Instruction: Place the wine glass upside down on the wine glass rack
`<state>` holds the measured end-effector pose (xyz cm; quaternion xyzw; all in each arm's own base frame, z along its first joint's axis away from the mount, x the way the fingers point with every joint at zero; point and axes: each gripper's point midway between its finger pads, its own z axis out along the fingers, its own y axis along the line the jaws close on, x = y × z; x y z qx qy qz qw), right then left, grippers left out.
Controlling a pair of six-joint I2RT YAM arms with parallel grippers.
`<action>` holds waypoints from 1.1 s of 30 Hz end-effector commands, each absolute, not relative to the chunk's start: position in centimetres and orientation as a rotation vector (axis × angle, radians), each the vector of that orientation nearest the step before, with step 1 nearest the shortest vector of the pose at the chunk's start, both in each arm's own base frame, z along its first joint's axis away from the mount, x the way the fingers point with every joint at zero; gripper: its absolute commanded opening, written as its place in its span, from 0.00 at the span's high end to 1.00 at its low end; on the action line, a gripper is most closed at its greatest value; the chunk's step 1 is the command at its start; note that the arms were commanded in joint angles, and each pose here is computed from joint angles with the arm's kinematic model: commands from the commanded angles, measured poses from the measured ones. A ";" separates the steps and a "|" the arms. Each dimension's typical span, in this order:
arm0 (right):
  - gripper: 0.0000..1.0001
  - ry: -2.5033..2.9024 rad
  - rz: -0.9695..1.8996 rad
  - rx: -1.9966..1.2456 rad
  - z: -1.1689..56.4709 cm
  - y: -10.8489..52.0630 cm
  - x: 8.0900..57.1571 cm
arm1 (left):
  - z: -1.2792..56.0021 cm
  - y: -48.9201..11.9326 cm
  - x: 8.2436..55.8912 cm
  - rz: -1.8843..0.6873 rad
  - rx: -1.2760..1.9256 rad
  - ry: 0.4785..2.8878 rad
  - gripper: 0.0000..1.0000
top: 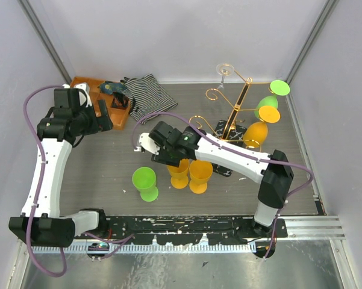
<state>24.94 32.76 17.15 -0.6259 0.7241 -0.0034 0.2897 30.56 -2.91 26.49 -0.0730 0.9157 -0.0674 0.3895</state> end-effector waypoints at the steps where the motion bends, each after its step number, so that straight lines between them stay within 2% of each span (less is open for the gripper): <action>1: 0.48 1.914 0.114 -1.697 17.1 34.3 24.2 | 27.9 -3.1 31.1 -0.195 -0.165 2.292 0.01; 6: 0.63 1.926 0.112 -1.730 17.1 34.2 24.1 | 27.7 -3.0 31.3 -0.196 -0.165 2.296 0.01; 12: 0.98 1.904 0.023 -1.669 19.6 33.7 25.5 | 28.1 -3.3 31.7 -0.227 -0.174 2.280 0.01; 22: 0.99 1.792 -0.168 -1.262 28.9 33.8 31.6 | 31.5 -6.9 33.7 -0.577 -0.350 2.180 0.03; 29: 0.99 1.607 -0.043 -0.821 38.2 34.2 34.4 | 35.3 -9.0 35.7 -0.921 -0.655 1.971 0.08; 33: 0.99 1.498 0.041 -0.707 40.2 34.7 34.5 | 37.3 -9.2 36.0 -1.067 -0.820 1.808 0.10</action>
